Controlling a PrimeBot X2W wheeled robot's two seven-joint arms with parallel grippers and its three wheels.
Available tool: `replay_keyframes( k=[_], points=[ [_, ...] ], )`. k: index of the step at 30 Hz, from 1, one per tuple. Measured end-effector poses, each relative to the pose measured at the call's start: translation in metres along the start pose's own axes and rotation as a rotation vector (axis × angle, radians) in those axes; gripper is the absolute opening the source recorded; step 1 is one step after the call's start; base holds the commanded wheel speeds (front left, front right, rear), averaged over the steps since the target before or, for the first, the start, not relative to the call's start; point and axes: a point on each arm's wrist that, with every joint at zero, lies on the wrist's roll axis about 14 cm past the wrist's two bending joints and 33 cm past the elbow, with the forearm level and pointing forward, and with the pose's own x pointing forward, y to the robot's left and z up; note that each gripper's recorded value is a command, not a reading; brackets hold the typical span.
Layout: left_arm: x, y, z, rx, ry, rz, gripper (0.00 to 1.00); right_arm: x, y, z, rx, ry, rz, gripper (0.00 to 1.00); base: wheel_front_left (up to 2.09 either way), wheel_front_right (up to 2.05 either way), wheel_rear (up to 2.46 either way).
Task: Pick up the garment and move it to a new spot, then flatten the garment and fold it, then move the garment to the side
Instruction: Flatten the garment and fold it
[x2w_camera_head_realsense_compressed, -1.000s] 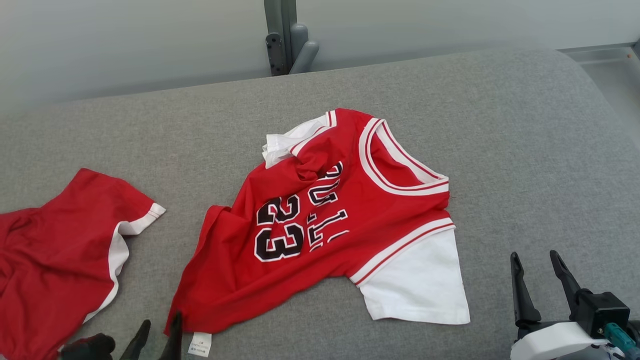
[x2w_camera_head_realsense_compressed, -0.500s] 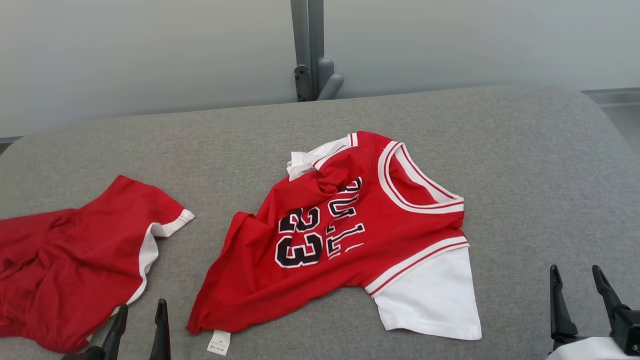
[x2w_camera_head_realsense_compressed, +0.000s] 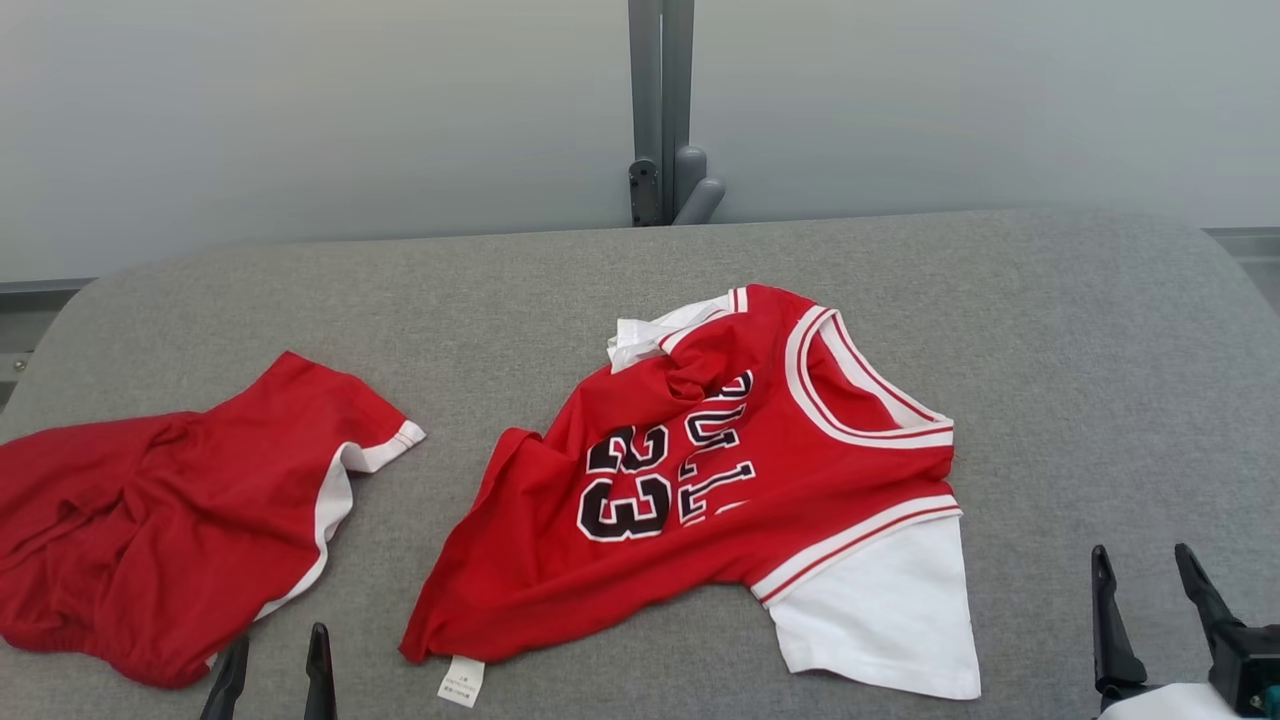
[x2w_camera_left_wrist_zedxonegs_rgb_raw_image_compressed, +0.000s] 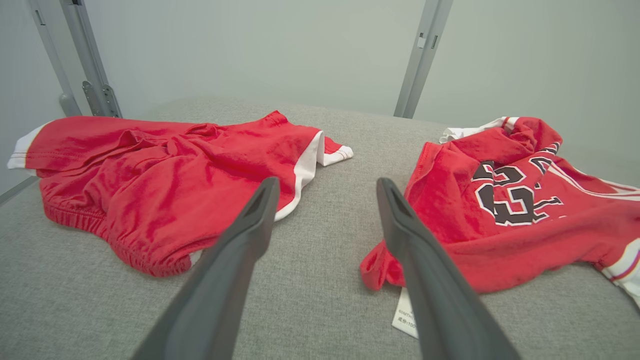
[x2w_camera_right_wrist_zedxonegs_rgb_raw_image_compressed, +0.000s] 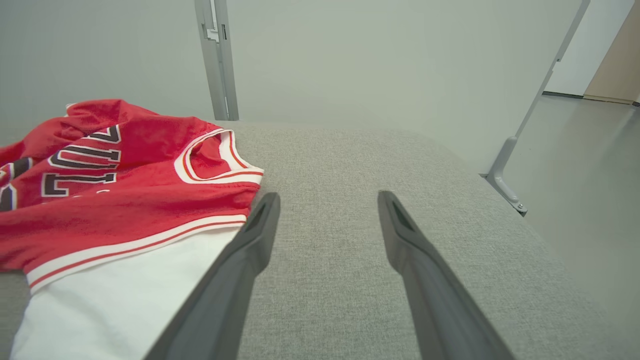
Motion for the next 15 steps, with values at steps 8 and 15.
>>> replay_keyframes(
  k=[8, 15],
  points=[
    [0.0, 0.0, -0.004, 0.003, 0.007, -0.003, 1.0, 0.0, 0.018, 0.002, 0.027, -0.008, 0.05, 1.0, 0.0, 0.0, 0.0],
    [0.005, -0.025, -0.008, -0.007, 0.022, -0.085, 1.0, 0.004, 0.037, 0.02, 0.055, -0.065, 0.113, 1.0, 0.0, 0.0, 0.0]
  ],
)
